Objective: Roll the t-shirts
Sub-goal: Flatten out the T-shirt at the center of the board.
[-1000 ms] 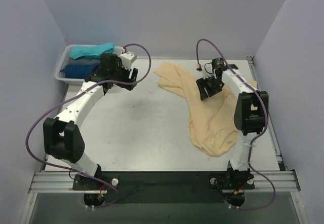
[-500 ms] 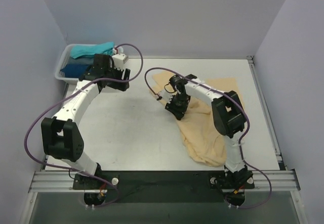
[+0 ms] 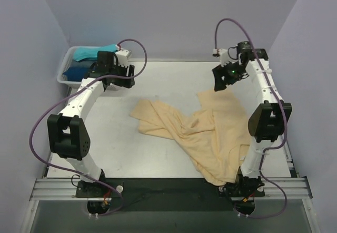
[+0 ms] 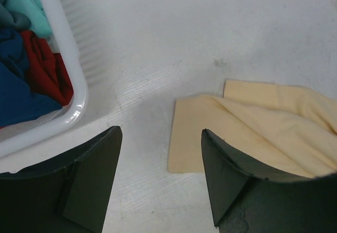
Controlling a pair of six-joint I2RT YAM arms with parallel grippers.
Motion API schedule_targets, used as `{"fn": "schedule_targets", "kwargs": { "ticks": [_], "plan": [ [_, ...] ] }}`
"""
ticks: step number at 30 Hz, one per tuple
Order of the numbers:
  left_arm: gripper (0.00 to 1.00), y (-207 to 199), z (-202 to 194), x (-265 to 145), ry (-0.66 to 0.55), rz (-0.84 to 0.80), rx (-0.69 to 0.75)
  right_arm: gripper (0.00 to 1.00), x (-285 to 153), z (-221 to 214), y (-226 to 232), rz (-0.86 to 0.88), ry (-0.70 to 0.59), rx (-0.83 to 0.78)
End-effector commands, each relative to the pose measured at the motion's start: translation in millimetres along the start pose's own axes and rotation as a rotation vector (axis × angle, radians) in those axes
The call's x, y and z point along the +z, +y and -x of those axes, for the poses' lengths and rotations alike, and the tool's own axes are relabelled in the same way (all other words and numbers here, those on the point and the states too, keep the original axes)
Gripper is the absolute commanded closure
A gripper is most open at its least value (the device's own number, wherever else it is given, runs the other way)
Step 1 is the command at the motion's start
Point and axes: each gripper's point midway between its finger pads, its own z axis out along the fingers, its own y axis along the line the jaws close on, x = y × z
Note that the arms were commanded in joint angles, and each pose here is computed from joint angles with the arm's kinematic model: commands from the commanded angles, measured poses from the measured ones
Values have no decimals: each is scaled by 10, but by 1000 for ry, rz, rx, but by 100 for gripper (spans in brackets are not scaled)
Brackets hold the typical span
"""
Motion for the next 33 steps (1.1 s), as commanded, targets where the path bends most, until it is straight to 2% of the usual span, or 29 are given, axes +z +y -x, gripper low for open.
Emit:
{"fn": "schedule_targets", "kwargs": {
  "ticks": [1, 4, 12, 21, 27, 33],
  "plan": [
    [28, -74, 182, 78, -45, -40, -32, 38, 127, -349, -756, -168, 77, 346],
    [28, -72, 113, 86, -25, -36, -29, 41, 170, -505, -1182, -255, 88, 387],
    [26, 2, -216, 17, 73, 6, 17, 46, 330, -403, -1886, -390, 34, 415],
    [27, 112, -583, -7, 188, 46, 63, 50, 635, -434, -2197, -440, 54, 367],
    [27, 97, -687, -2, 214, 48, 50, 52, 818, -505, -2324, -460, 85, 351],
    [27, 105, -764, -4, 229, 55, 47, 52, 934, -428, -2302, -456, 110, 264]
  ]
}}
